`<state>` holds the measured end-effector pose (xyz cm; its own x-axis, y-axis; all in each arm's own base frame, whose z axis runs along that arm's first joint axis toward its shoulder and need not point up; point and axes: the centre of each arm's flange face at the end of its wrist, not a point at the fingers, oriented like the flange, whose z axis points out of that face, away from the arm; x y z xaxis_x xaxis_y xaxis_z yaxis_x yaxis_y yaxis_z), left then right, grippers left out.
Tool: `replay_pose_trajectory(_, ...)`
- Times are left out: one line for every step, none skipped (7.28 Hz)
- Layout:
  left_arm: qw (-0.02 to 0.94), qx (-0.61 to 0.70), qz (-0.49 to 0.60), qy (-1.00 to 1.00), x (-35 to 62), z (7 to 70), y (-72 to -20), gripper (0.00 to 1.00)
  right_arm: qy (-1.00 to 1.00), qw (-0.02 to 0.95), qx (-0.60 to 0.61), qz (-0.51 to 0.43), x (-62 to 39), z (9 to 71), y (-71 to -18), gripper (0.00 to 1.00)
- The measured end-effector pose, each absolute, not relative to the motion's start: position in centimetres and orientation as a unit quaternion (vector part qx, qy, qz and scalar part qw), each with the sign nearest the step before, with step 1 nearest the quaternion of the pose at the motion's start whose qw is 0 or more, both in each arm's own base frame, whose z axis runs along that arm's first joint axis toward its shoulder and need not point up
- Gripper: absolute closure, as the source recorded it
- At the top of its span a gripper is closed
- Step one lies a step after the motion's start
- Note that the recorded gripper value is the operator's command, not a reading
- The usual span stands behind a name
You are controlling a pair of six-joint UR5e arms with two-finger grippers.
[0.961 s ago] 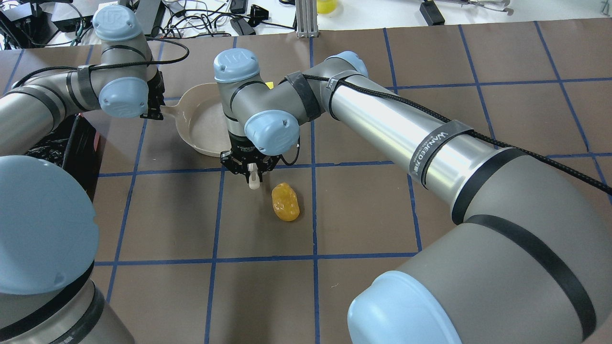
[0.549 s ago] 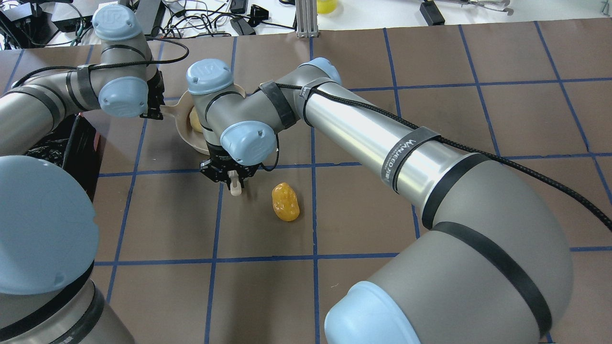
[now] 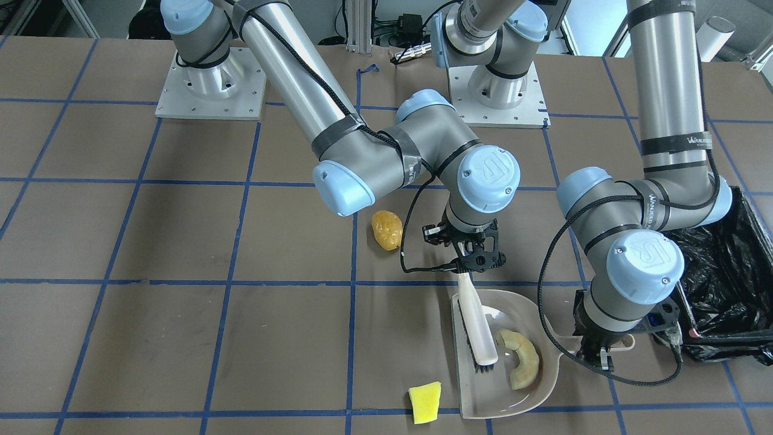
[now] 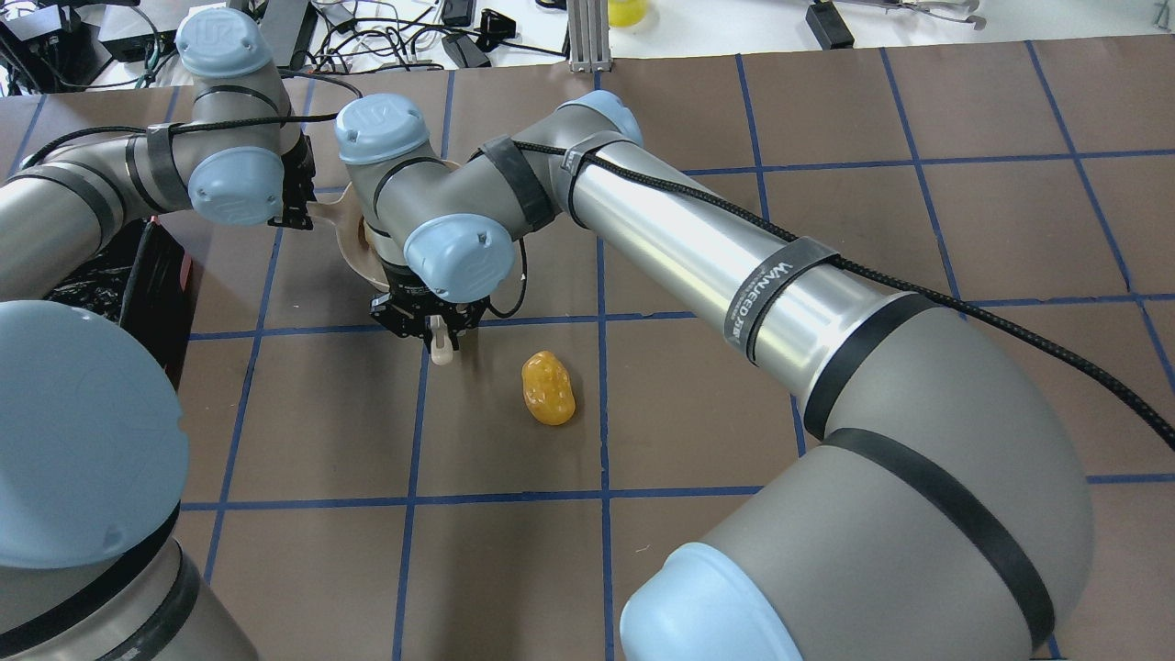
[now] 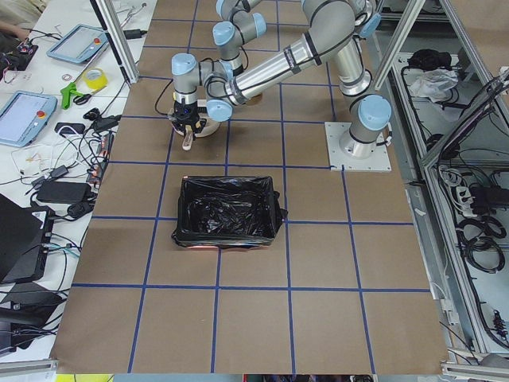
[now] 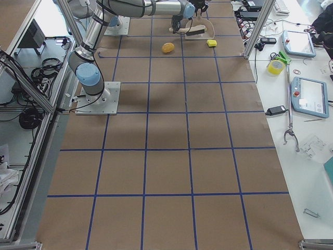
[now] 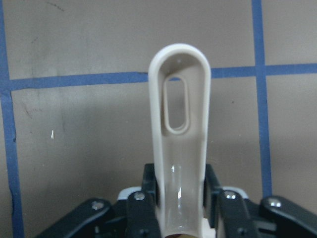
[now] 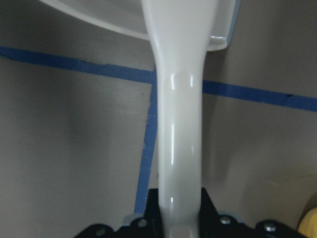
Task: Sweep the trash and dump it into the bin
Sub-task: 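Sweep the croissant toy into the dustpan with the right gripper's brush, then move the brush with the right gripper behind the yellow sponge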
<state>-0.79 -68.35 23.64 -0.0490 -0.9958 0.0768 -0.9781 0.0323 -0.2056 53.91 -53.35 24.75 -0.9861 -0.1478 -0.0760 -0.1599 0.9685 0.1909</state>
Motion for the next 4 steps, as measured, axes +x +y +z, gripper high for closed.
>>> replay_pose_trajectory(0.044, -0.688, -0.101, 0.717, -0.8, 23.7, -68.3, 1.0, 0.991, 0.013, -0.085, 0.103, 50.9, 25.9, -55.0, 0.96)
replay_pose_trajectory(0.043, -0.688, -0.101, 0.717, -0.8, 23.6, -68.3, 1.0, 0.989, 0.004, -0.097, 0.109, 47.3, 27.2, -57.0, 0.96)
replay_pose_trajectory(0.043, -0.688, -0.101, 0.717, -0.8, 23.6, -68.4, 1.0, 0.988, 0.004, -0.104, 0.112, 43.7, 28.5, -59.0, 0.96)
replay_pose_trajectory(0.043, -0.688, -0.101, 0.717, -0.8, 23.6, -68.4, 1.0, 0.988, 0.008, -0.106, 0.113, 40.7, 29.0, -60.8, 0.96)
